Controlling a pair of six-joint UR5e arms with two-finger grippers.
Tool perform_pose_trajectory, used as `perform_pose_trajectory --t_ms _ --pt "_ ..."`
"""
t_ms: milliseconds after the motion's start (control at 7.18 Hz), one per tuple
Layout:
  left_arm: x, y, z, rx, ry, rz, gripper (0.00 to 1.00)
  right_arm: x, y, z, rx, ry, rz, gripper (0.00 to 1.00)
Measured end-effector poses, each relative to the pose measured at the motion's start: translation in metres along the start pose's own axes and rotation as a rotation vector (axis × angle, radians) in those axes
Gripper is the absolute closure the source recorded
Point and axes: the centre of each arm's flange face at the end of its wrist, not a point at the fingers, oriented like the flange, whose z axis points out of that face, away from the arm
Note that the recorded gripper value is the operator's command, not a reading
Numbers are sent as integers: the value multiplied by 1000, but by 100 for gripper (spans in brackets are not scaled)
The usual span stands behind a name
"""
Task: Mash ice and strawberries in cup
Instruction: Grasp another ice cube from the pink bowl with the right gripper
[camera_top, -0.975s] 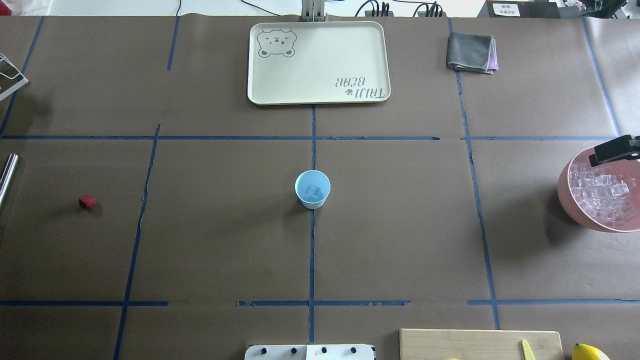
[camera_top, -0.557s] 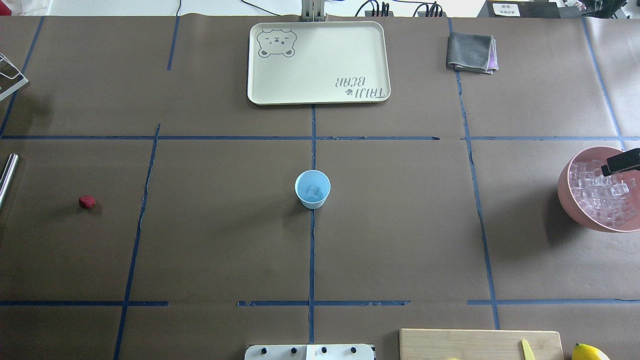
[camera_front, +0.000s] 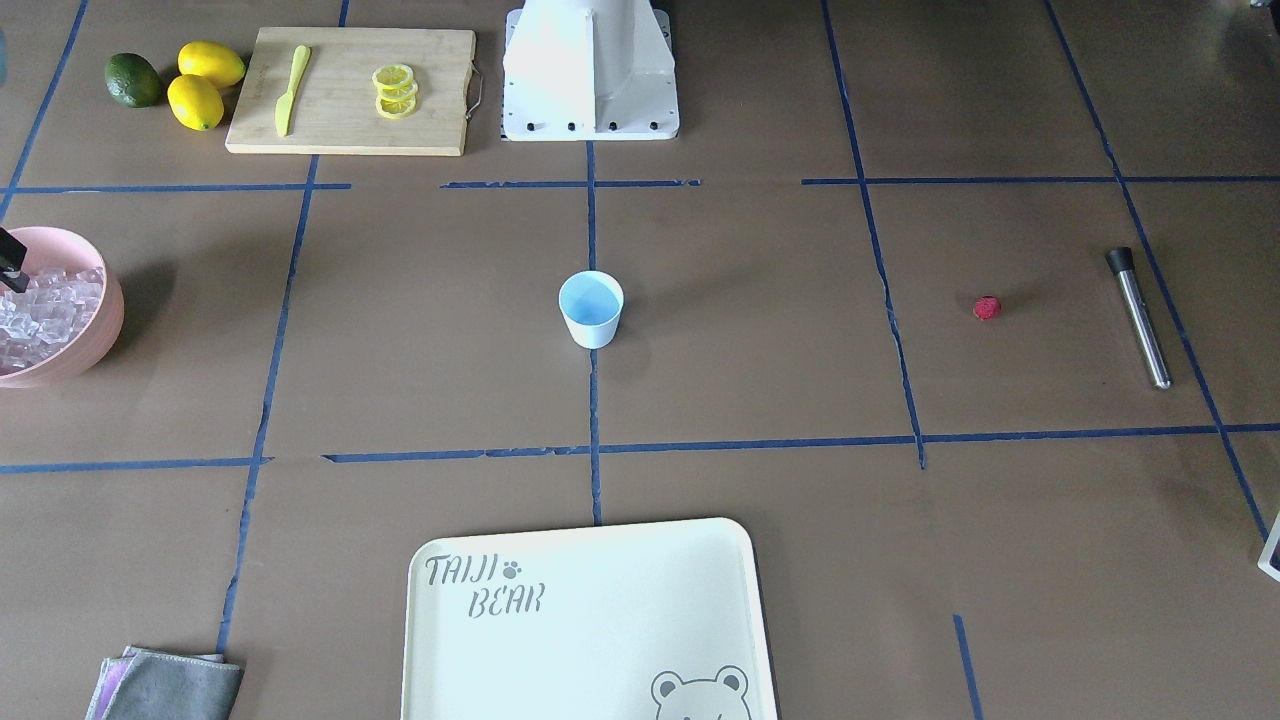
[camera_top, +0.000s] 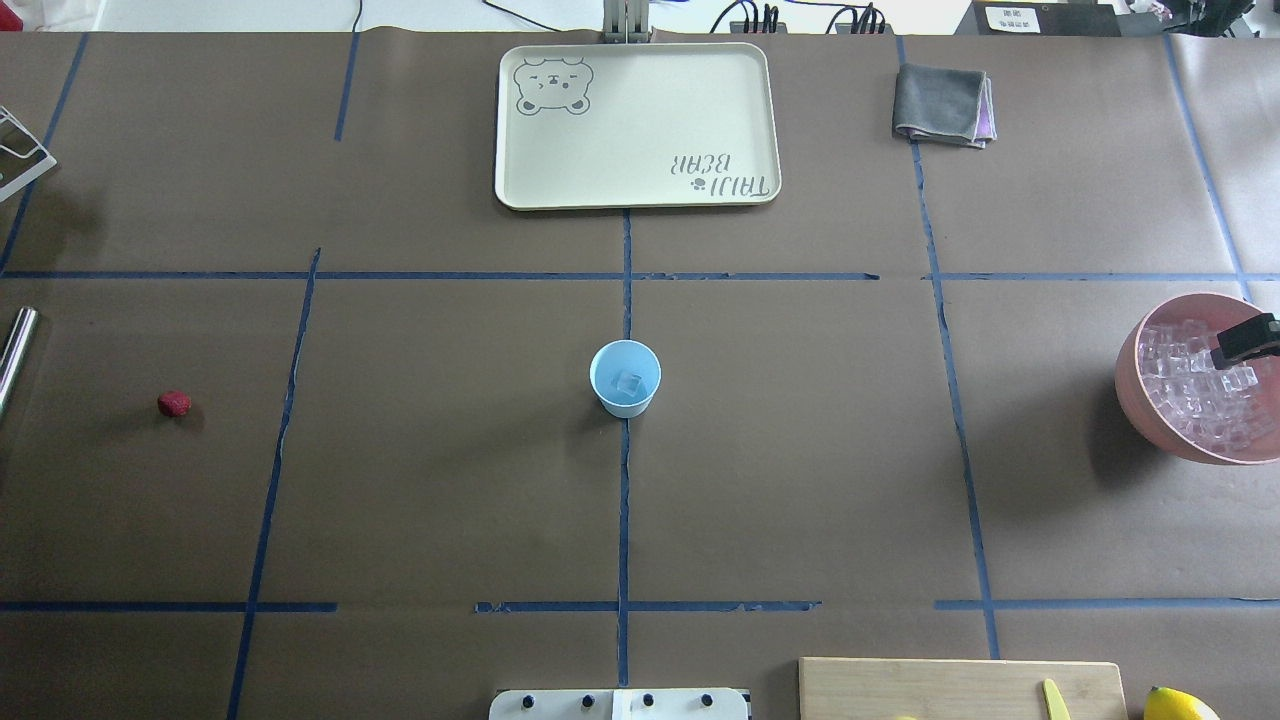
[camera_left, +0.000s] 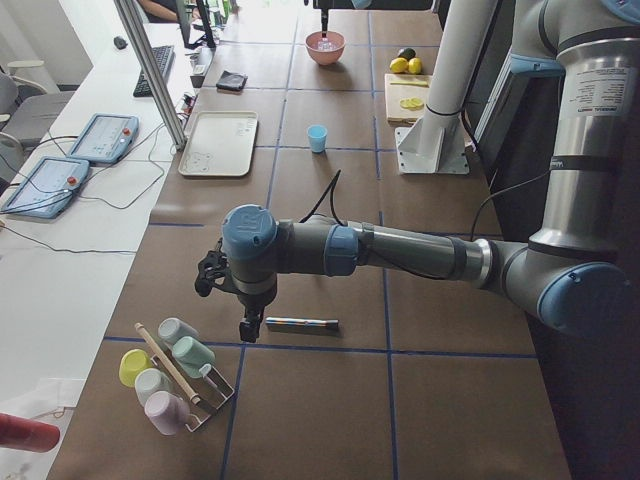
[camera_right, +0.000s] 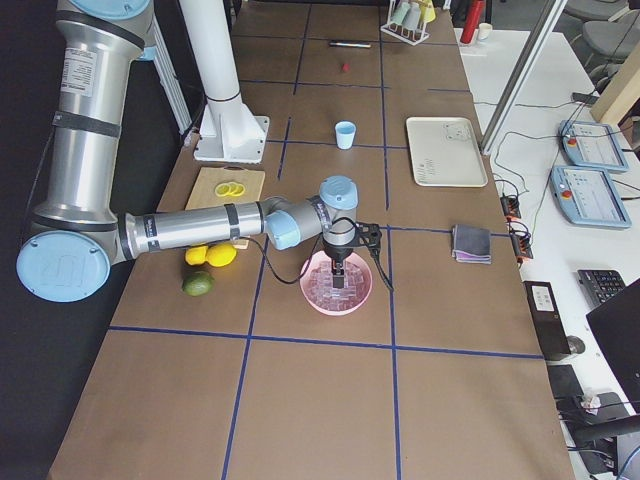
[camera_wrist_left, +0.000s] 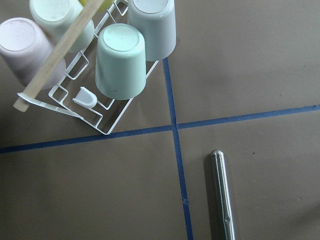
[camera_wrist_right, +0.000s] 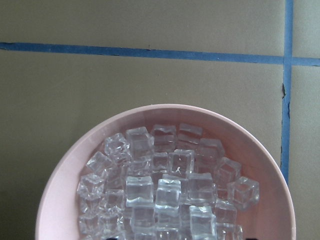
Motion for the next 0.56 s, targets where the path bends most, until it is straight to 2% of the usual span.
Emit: perform_pose_trajectory --t_ms 557 --pt "0 0 0 0 0 0 0 7 -14 23 -32 9 -41 29"
